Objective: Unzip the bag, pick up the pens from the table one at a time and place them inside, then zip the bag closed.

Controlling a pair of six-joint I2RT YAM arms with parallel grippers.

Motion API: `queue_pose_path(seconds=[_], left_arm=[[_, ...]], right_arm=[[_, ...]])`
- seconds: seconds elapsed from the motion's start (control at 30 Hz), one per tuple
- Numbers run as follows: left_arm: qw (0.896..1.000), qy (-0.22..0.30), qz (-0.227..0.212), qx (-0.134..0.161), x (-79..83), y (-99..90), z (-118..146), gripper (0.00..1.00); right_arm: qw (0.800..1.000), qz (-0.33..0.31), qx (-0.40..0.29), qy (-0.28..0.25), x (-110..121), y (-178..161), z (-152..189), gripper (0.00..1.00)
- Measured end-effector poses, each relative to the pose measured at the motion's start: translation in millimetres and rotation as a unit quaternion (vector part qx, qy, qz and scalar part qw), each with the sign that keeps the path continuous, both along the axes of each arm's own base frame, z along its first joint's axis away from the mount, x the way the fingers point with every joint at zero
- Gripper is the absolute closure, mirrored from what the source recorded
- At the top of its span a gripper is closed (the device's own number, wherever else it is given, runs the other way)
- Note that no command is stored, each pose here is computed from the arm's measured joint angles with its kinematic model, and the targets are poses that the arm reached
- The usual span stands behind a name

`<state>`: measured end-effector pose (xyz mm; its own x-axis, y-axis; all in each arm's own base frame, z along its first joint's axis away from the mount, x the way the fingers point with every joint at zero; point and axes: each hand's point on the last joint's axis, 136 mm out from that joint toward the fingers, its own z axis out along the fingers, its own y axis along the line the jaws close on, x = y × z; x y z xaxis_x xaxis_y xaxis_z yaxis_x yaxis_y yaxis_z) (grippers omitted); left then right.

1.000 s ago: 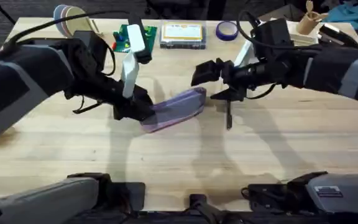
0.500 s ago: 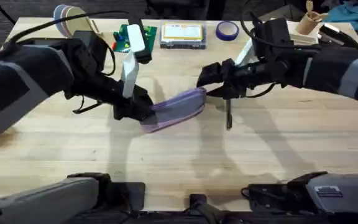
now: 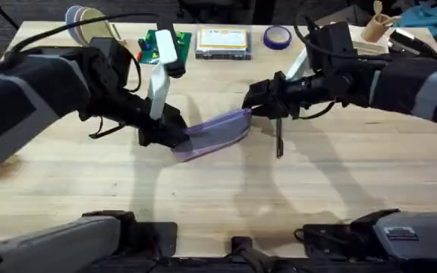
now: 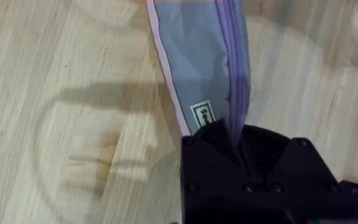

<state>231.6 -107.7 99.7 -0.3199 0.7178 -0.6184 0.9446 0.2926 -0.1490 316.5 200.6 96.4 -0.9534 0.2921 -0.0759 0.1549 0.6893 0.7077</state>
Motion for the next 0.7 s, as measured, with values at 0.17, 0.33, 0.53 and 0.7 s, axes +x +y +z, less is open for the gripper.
queue_pose_path(seconds=[0.17,0.33,0.53,0.7], left_arm=[[1.0,0.0,0.0,0.0,0.0,-0.1,0.0,0.958],[1.0,0.0,0.0,0.0,-0.2,-0.1,0.1,0.959],[1.0,0.005,0.0,-0.002,-2.0,-0.5,0.2,0.959],[1.0,0.007,-0.001,-0.006,-2.8,-1.7,1.2,0.959]], right_arm=[[1.0,-0.002,0.003,-0.002,1.6,0.9,1.3,0.95],[1.0,-0.002,0.006,-0.009,4.4,0.2,3.1,0.965],[0.998,0.034,-0.002,-0.051,6.5,1.7,11.7,0.968],[0.992,0.068,-0.012,-0.102,5.1,1.2,26.0,0.968]])
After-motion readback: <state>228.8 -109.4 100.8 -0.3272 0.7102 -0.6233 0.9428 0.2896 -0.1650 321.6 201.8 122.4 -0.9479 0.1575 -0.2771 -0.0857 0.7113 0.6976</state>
